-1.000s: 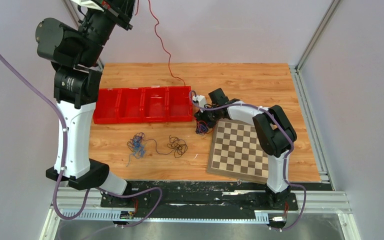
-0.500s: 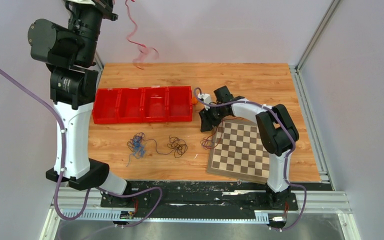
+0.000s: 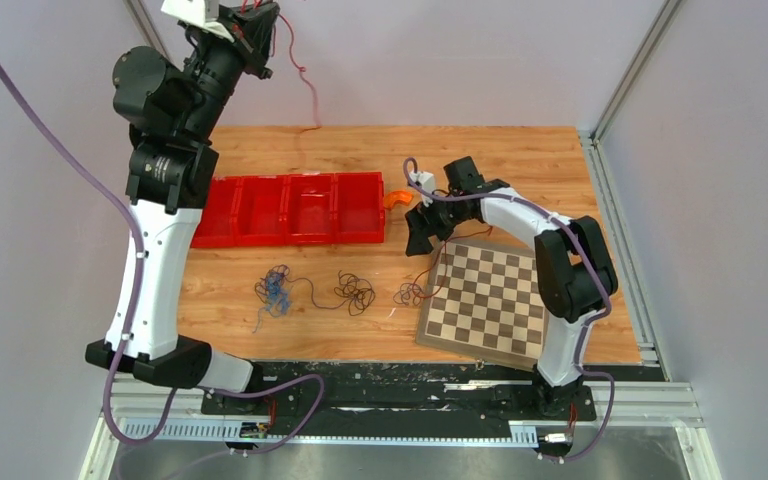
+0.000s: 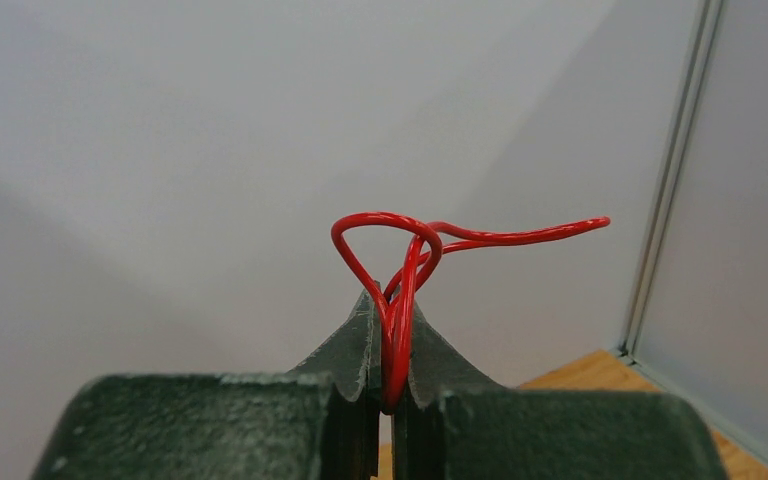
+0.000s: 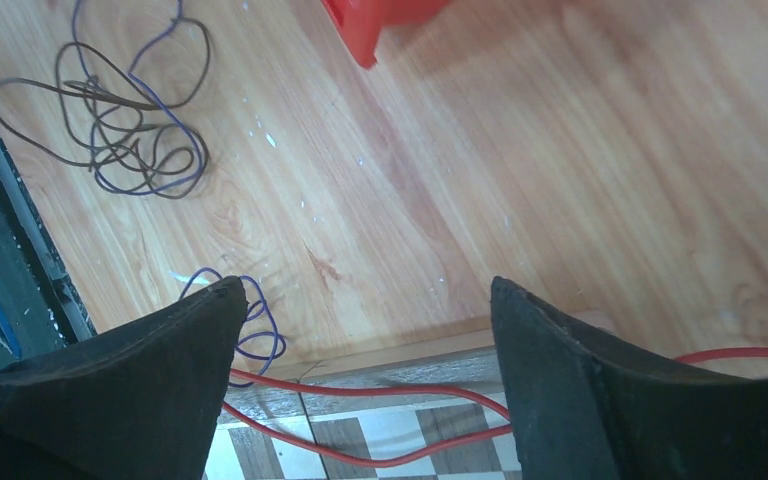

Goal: Untangle the cables

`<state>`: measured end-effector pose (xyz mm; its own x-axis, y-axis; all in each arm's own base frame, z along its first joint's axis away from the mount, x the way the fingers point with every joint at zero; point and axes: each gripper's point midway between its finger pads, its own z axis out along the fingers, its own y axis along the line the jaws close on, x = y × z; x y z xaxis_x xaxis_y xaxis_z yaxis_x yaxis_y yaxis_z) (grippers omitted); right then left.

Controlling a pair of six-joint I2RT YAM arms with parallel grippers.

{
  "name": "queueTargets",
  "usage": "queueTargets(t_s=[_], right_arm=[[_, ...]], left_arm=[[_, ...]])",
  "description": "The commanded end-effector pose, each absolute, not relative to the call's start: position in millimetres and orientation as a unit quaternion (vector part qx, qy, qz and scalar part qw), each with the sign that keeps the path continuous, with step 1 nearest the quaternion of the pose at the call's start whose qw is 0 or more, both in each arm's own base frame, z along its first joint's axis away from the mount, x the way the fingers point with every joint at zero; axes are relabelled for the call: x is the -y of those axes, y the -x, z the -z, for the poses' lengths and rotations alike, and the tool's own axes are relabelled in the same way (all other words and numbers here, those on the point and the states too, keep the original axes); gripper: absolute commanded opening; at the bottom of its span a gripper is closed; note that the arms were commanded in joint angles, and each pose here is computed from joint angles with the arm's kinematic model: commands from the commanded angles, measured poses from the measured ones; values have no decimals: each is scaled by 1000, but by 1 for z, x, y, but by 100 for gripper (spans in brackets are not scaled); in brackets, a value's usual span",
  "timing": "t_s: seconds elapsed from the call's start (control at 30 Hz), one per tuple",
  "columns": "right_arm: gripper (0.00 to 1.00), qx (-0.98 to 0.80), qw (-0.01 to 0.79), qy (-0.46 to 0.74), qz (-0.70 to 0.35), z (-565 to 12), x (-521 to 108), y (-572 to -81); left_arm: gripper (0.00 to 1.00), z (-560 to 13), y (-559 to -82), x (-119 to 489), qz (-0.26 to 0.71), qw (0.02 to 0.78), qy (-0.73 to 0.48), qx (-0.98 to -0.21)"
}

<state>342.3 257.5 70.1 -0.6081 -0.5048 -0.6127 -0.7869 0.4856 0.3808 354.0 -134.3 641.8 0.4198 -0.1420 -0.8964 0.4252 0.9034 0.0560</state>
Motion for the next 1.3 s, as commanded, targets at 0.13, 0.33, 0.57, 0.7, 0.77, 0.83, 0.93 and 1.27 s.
queueTargets(t_s=[0.13, 0.33, 0.57, 0.7, 0.77, 0.83, 0.93, 1.27], right_arm=[[99, -813, 287, 372, -344, -142, -257, -364], [95, -806, 306, 344, -372, -165, -247, -385], [91, -795, 317, 339, -391, -179, -254, -401], [92, -801, 307, 330, -394, -173, -255, -401], [92, -802, 303, 328, -397, -171, -255, -399], [92, -802, 301, 329, -397, -169, -254, -397], [92, -805, 299, 330, -392, -165, -252, -395], [92, -815, 293, 326, -379, -153, -248, -395]], left_arm=[[0, -630, -373, 161, 242, 816, -162, -500], [0, -620, -396, 190, 316, 795, -177, -488], [0, -611, -419, 197, 330, 786, -166, -496], [0, -597, -433, 185, 313, 783, -153, -516], [0, -588, -437, 175, 306, 780, -144, -527], [0, -572, -445, 167, 301, 773, -135, -542], [0, -561, -451, 157, 299, 767, -127, -553], [0, -493, -469, 182, 380, 687, -139, -603]])
